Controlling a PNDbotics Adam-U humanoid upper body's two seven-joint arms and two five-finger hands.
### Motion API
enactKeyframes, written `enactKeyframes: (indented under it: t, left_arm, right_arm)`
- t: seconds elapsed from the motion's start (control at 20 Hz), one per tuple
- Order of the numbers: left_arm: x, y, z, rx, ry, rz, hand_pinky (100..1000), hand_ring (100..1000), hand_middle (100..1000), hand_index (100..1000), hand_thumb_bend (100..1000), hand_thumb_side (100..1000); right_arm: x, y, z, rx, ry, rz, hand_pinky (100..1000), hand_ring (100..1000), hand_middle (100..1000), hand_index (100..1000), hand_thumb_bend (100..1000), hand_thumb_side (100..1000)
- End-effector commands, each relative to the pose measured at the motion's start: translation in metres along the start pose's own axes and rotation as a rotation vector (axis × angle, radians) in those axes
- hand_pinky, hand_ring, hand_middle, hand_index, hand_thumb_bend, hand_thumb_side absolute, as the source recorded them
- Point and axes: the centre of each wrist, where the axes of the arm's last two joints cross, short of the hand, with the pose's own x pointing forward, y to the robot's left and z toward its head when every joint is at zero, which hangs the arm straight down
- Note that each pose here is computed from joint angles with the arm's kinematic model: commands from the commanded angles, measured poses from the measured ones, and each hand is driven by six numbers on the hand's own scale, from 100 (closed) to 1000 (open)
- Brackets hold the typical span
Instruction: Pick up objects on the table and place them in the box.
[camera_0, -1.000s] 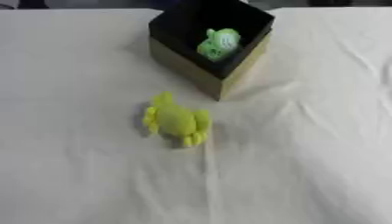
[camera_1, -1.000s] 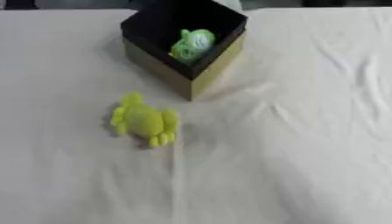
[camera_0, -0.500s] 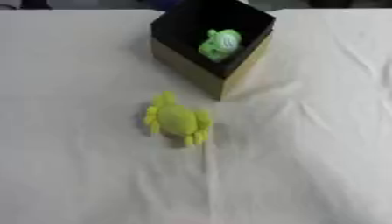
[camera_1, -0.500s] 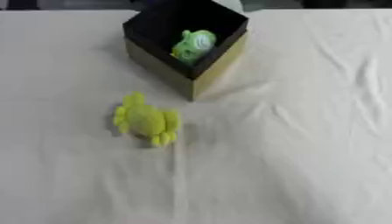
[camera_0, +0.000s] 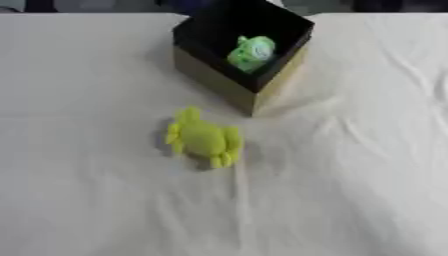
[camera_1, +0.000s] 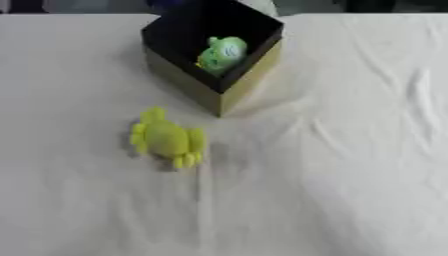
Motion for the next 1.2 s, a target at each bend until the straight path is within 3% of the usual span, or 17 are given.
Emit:
enactKeyframes:
  t: [0.05, 0.35, 0.5, 0.8, 1.0, 1.2]
  left_arm:
    - [0.004, 0.006, -0.007, 0.011, -0.034, -0.016, 717, 811, 772, 838, 302, 1000]
    - [0.004, 0.007, -0.008, -0.042, -0.029, -0.045, 722, 817, 780, 853, 311, 1000]
    - [0.007, 0.012, -0.015, -0.229, -0.028, -0.191, 746, 824, 791, 866, 320, 1000]
    - [0.022, 0.015, -0.042, -0.607, -0.109, -0.487, 789, 835, 808, 876, 306, 1000]
    - [0.033, 0.006, -0.051, -0.825, -0.154, -0.585, 809, 841, 820, 880, 326, 1000]
    - [0.042, -0.01, -0.052, -0.995, -0.159, -0.556, 808, 841, 819, 880, 346, 1000]
  right_arm:
    - [0.004, -0.005, -0.006, -0.008, -0.031, 0.01, 841, 710, 685, 801, 100, 1000]
    - [0.003, -0.005, -0.006, -0.007, -0.03, 0.014, 841, 710, 685, 801, 100, 1000]
    - [0.002, -0.007, -0.005, 0.002, -0.029, 0.024, 841, 709, 685, 801, 100, 1000]
    - [0.003, -0.007, -0.005, 0.017, -0.034, 0.029, 841, 709, 686, 801, 100, 1000]
    - [0.003, -0.007, -0.005, 0.028, -0.037, 0.03, 841, 709, 686, 801, 100, 1000]
    - [0.003, -0.007, -0.004, 0.037, -0.036, 0.029, 841, 709, 686, 800, 100, 1000]
